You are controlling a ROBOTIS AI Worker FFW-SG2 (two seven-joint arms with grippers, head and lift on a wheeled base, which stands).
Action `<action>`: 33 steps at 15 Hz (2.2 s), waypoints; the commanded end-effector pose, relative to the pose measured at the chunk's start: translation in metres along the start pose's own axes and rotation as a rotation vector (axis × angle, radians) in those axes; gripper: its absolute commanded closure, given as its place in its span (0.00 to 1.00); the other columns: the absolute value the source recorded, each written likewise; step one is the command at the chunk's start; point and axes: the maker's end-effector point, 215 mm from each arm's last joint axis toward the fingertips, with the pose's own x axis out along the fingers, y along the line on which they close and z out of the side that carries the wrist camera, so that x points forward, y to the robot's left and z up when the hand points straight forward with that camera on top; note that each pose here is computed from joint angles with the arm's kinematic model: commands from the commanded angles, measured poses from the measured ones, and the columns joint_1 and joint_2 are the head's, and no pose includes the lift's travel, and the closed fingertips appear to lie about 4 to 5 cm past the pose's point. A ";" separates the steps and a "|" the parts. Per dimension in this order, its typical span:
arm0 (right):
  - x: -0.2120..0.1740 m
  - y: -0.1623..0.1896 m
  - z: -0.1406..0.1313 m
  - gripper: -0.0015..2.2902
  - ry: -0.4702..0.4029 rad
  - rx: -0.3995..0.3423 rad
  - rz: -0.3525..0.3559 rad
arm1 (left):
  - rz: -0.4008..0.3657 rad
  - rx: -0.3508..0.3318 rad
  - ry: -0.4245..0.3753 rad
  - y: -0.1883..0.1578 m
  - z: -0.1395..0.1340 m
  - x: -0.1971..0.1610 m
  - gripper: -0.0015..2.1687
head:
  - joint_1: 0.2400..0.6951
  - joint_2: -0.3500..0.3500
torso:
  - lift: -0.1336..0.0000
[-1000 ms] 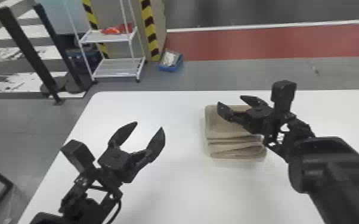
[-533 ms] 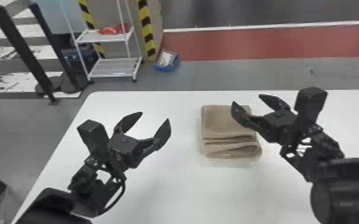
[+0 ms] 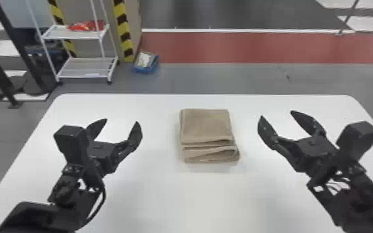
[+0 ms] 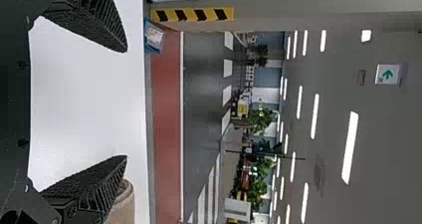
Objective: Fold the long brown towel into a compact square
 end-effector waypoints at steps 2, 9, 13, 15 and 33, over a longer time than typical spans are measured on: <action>-0.030 0.001 -0.001 0.05 -0.007 0.012 -0.039 | 0.063 -0.008 -0.085 0.016 0.020 -0.016 0.06 | 1.00 0.51 | 0.07; -0.060 0.012 0.026 0.05 -0.050 0.025 -0.047 | 0.098 0.019 -0.242 0.014 0.077 -0.045 0.06 | 1.00 0.54 | 0.07; -0.073 0.018 0.023 0.06 -0.045 0.021 -0.060 | 0.088 0.025 -0.247 0.009 0.075 -0.067 0.06 | 1.00 0.54 | 0.07; -0.077 0.019 0.021 0.06 -0.040 0.025 -0.057 | 0.086 0.029 -0.242 0.010 0.076 -0.073 0.06 | 1.00 0.54 | 0.07; -0.102 -0.003 0.037 0.06 -0.105 0.032 -0.155 | 0.123 0.012 -0.252 0.021 0.083 -0.082 0.06 | 1.00 0.51 | 0.07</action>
